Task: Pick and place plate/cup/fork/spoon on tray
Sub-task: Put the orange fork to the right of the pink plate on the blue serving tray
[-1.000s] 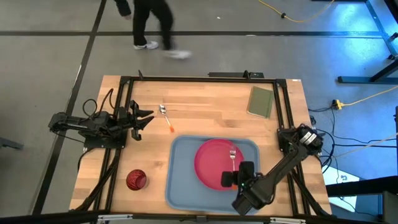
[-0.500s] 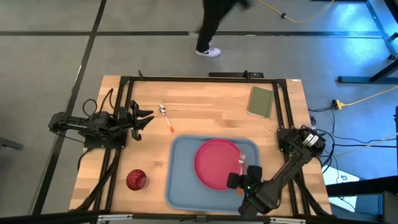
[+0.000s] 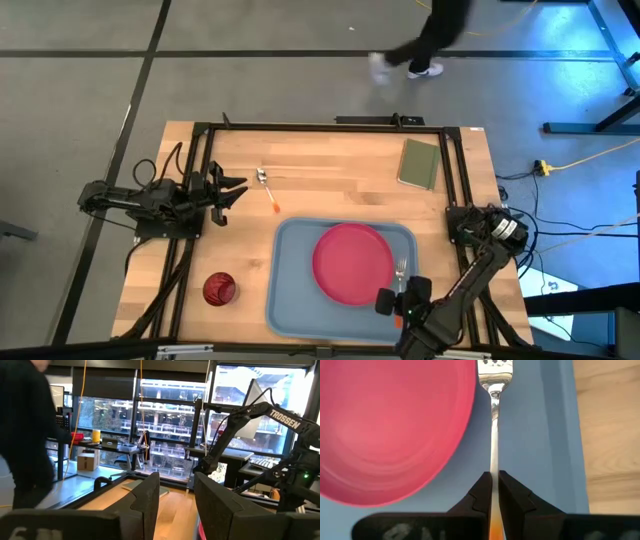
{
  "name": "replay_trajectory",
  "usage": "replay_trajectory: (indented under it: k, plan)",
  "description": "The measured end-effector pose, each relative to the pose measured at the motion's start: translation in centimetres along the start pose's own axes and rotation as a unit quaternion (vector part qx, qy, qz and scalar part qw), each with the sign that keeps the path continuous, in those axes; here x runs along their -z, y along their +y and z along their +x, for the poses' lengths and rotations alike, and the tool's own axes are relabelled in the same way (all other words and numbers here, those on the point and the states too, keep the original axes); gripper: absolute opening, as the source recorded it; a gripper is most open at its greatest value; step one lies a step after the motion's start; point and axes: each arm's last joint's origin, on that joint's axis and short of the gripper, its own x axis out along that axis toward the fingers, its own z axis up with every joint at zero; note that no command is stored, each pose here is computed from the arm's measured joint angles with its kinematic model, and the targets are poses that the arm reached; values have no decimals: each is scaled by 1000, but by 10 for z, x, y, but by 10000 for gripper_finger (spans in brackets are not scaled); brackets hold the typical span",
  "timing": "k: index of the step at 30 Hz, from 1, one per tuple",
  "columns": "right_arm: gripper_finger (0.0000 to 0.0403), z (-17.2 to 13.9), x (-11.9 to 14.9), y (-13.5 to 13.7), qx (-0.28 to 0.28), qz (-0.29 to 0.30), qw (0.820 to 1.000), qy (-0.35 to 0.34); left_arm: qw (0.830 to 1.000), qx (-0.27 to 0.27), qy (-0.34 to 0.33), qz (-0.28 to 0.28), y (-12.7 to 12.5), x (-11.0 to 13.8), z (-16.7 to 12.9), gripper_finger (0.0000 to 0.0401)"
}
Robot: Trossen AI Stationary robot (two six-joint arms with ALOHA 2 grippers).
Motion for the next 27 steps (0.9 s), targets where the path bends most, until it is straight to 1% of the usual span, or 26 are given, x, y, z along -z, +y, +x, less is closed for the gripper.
replay_trajectory:
  k: [3,6,10,15,19,23,27]
  plan:
    - [27,11,5,-2,4,1,1000,6,1000,0,0,0,0,0,0,115]
    - [27,18,7,-4,22,2,1000,3,1000,0,0,0,0,0,0,115]
    - [27,20,9,-6,39,6,999,6,1000,0,0,0,0,0,0,115]
    - [27,20,10,-6,39,-18,999,9,1000,0,0,0,0,0,0,115]
    - [27,27,15,-7,40,-41,998,13,1000,0,0,0,0,0,0,115]
    - [27,32,18,-8,58,-42,997,17,1000,0,0,0,0,0,0,115]
    - [27,32,18,-8,54,-42,998,15,1000,0,0,0,0,0,0,115]
